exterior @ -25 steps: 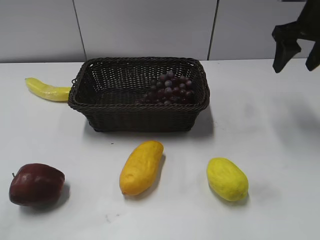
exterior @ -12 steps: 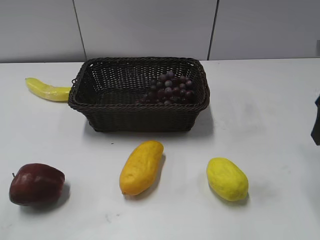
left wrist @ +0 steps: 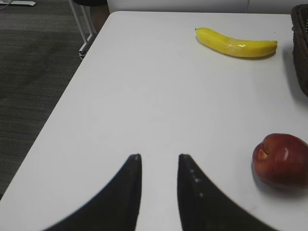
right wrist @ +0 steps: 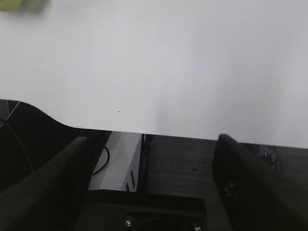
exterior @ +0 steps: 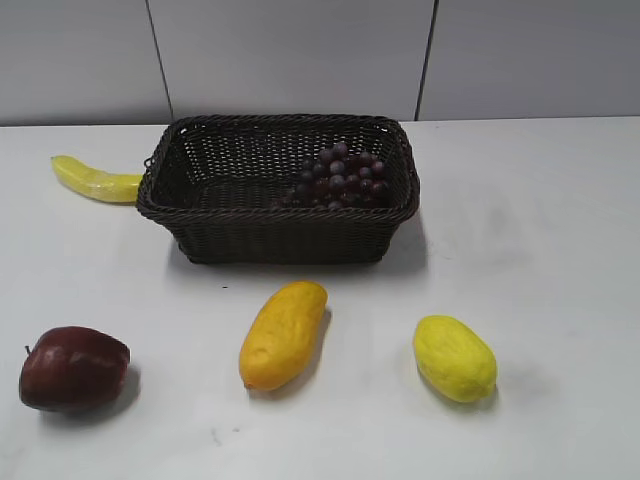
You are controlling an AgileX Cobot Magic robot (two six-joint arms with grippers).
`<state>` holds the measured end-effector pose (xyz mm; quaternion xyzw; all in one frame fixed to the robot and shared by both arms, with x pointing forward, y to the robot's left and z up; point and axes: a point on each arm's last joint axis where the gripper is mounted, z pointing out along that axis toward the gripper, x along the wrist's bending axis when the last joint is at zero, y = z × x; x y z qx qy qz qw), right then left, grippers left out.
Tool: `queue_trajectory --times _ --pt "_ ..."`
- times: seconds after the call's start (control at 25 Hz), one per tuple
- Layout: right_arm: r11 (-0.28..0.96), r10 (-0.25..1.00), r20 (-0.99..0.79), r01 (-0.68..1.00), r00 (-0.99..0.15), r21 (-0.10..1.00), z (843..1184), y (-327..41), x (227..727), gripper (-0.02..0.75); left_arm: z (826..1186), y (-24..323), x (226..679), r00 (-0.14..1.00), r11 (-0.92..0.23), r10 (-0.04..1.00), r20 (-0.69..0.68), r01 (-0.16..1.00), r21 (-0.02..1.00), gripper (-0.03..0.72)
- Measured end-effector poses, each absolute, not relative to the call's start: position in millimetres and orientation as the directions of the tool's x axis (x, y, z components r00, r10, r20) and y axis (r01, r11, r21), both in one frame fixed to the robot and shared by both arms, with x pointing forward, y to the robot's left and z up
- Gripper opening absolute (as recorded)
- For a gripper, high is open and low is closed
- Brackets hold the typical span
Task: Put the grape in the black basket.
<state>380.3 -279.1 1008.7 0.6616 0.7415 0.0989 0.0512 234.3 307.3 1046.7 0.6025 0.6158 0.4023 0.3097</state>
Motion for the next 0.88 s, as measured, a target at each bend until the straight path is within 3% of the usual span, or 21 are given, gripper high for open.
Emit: queue_trajectory --times 0.16,0.56,0.88 --pt "0.103 0.991 0.054 0.953 -0.124 0.286 1009 -282 354 0.595 1047 307 234 -0.082 -0.050 0.991 0.103 0.493 0.869 0.228" --pt "0.084 0.989 0.040 0.760 -0.143 0.644 1045 -287 298 0.594 1047 307 234 -0.082 -0.050 0.991 0.103 0.493 0.869 0.228" --pt "0.067 0.988 0.027 0.580 -0.153 0.812 1055 -291 260 0.594 1047 307 234 -0.082 -0.050 0.991 0.103 0.493 0.869 0.228"
